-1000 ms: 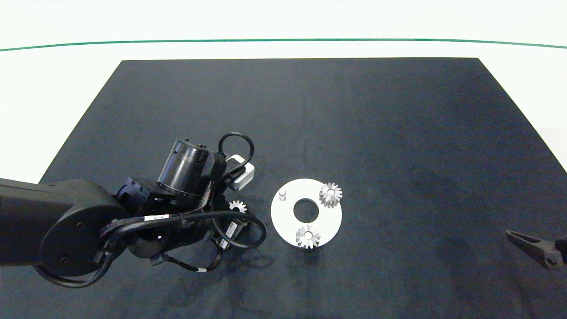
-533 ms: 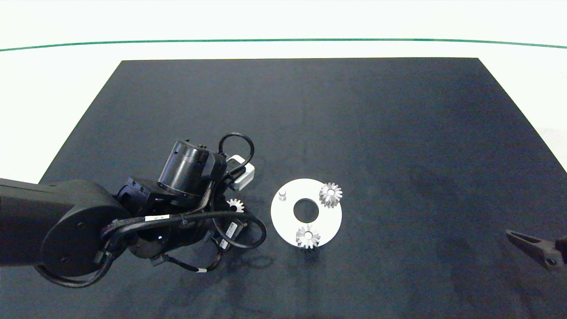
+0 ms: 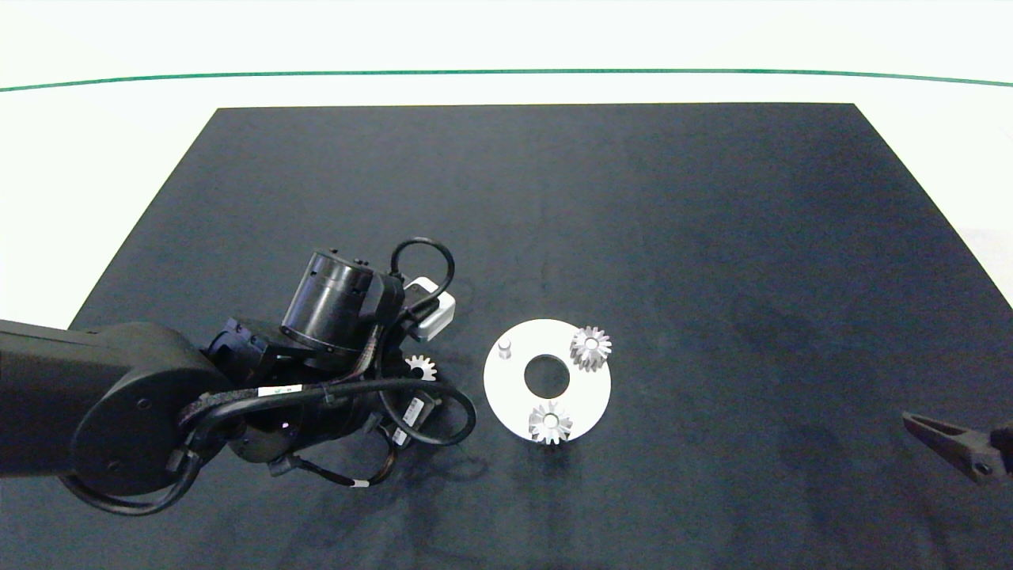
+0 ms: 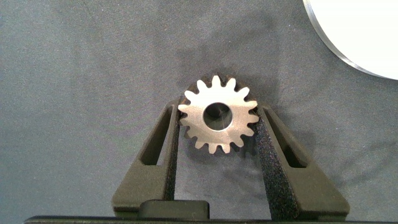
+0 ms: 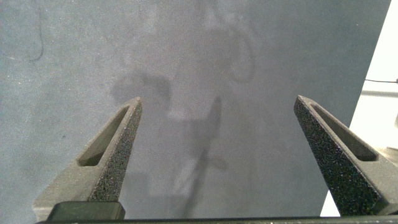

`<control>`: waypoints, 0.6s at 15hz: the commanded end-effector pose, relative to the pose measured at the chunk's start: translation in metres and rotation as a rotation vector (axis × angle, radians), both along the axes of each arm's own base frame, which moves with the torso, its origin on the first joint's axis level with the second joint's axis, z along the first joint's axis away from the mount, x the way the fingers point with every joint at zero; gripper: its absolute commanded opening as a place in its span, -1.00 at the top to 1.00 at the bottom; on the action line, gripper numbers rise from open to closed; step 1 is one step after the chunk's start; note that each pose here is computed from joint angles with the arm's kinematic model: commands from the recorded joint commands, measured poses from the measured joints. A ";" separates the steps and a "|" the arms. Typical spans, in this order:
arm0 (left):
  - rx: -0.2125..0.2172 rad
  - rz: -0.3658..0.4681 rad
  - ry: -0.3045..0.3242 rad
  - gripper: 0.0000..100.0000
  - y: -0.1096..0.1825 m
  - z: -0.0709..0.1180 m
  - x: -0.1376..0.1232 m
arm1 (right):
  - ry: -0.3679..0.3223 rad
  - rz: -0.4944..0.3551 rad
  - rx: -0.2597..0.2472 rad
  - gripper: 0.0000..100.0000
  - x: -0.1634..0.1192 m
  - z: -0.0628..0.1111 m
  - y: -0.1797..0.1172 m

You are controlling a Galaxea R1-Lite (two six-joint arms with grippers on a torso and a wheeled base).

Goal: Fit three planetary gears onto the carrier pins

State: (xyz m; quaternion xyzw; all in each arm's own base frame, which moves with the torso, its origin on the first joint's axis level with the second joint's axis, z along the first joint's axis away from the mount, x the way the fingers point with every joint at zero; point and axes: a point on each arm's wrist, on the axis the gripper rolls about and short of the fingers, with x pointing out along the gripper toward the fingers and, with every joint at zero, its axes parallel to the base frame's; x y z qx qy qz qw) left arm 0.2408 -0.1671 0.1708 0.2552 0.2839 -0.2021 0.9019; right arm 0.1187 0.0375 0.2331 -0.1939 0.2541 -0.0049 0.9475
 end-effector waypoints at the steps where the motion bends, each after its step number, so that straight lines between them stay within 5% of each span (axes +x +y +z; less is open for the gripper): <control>1: 0.002 0.000 -0.001 0.57 0.000 0.000 0.000 | 0.004 -0.001 -0.004 -1.00 0.001 0.000 0.000; 9: -0.002 0.002 -0.006 0.90 0.001 0.002 -0.001 | 0.023 0.015 -0.008 -1.00 0.001 -0.004 0.002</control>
